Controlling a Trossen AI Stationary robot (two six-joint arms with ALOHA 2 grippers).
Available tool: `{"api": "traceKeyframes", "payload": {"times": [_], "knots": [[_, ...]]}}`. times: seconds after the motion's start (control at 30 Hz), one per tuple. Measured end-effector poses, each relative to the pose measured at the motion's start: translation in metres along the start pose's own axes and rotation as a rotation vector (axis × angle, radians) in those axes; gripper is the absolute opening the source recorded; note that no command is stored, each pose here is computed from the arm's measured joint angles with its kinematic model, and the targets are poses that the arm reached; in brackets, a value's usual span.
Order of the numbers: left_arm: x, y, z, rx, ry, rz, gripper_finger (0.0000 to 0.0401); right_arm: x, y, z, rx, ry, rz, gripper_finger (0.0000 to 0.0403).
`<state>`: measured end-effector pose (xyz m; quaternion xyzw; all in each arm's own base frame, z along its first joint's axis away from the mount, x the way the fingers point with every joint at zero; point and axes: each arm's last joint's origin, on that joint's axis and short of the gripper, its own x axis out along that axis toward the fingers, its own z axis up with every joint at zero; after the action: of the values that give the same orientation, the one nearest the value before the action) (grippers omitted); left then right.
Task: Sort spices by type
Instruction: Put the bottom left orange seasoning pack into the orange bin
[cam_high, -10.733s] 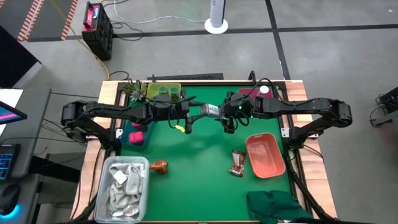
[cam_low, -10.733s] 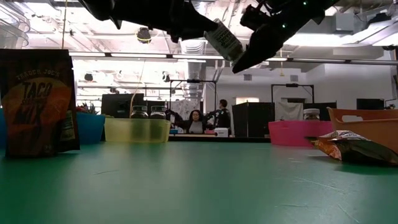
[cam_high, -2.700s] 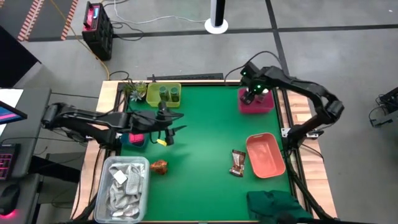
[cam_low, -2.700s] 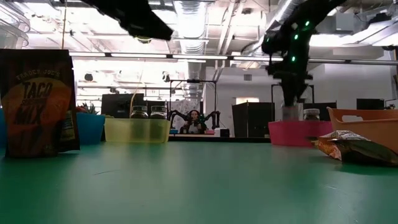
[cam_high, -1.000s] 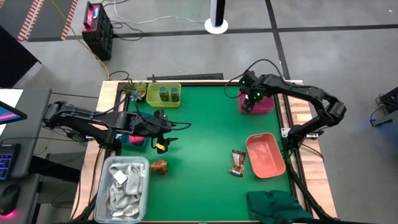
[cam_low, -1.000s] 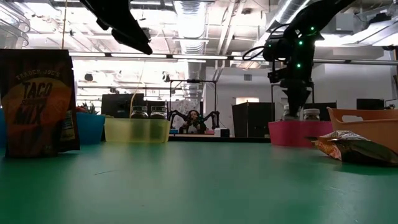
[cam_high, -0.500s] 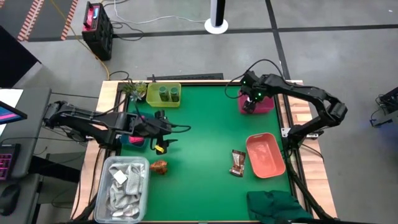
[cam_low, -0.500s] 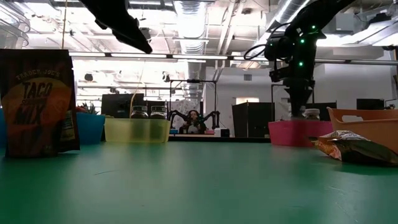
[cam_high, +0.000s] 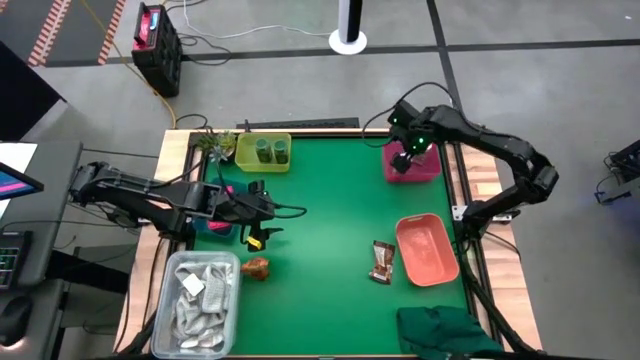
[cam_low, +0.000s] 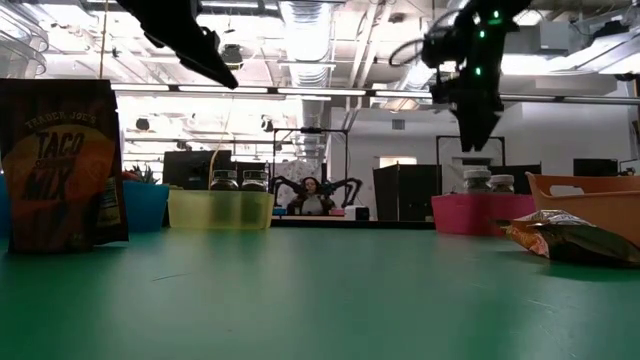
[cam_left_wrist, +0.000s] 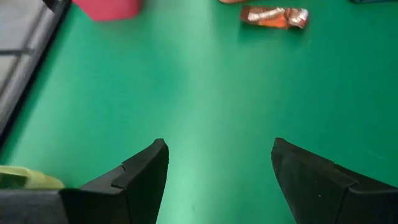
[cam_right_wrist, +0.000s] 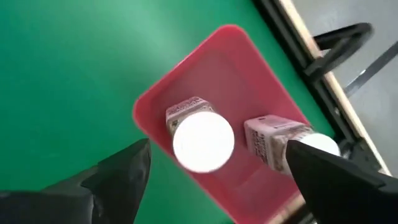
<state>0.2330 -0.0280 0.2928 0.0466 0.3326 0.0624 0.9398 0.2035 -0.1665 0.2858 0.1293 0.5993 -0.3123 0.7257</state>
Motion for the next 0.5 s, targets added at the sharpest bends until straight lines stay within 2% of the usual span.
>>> {"api": "traceKeyframes", "payload": {"times": [0.1, 0.2, 0.4, 0.5], "knots": [[0.0, 0.0, -0.003, -0.021, 0.033, -0.017, 0.0273, -0.015, 0.017, 0.0, -0.074, -0.037, 0.018, 0.0397], [0.0, -0.001, -0.007, -0.055, 0.077, -0.044, 0.0273, -0.023, 0.047, -0.002, -0.181, -0.076, 0.053, 0.0397], [0.0, -0.005, -0.009, -0.076, 0.108, -0.178, 0.0273, -0.04, 0.109, -0.012, -0.324, -0.175, 0.133, 0.039], [-0.001, -0.008, -0.009, -0.103, 0.118, -0.272, 0.0273, -0.047, 0.131, -0.017, -0.362, -0.231, 0.175, 0.0382]]}}
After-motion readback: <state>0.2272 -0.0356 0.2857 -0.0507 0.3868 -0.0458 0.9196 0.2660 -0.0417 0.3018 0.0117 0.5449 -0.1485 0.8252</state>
